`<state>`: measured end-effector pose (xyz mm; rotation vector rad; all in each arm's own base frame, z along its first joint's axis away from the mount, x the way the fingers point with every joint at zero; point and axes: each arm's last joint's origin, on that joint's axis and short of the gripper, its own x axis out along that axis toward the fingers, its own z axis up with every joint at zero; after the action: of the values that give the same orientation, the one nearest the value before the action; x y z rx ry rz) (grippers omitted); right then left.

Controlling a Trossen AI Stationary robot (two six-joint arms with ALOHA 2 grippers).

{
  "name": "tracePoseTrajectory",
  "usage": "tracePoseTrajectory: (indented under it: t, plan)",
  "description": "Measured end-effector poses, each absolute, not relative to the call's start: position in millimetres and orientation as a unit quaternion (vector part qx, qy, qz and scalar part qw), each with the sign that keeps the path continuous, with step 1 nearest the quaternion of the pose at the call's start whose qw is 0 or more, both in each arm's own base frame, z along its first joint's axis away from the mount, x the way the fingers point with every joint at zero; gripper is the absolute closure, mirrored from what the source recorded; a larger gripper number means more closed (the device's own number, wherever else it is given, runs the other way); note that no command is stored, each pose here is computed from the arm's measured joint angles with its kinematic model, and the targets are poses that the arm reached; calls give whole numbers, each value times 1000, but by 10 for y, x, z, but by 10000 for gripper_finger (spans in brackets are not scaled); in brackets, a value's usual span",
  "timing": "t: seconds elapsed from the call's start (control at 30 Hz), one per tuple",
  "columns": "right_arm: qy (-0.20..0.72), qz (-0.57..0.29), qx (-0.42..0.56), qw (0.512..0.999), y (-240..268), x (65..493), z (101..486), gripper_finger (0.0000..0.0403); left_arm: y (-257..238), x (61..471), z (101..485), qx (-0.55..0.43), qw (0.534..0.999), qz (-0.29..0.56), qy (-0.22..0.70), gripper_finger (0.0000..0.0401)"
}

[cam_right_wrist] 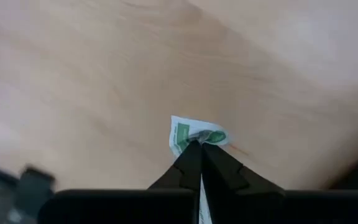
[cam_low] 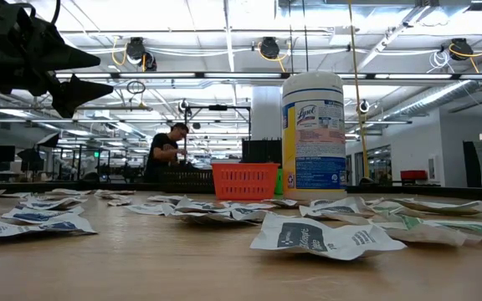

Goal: Pick & Place First Aid Supplies
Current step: Put the green bandage pack into the green bin

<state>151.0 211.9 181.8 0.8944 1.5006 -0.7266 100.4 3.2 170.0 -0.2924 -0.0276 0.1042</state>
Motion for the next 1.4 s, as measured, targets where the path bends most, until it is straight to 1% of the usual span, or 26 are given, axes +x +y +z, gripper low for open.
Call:
tracePoseTrajectory:
  t: [0.27,0.53,0.77,1.03,1.4]
  plan:
    - [669,-271,328,610,1720,1515,2132,402,32,1004,1701,-146,988,52,-14,96]
    - [687,-250,283,621,1370,1574,2272,402,32,1004,1702,-146,988,52,-14,95]
    - [695,-254,258,621,966,1683,2348,403,32,1004,1701,-146,988,52,-14,95]
    - [682,-262,264,630,447,1814,2406,403,32,1004,1701,-146,988,52,-14,95]
    - [669,-294,296,614,-309,1821,2412,403,32,1004,1701,-146,988,52,-14,95]
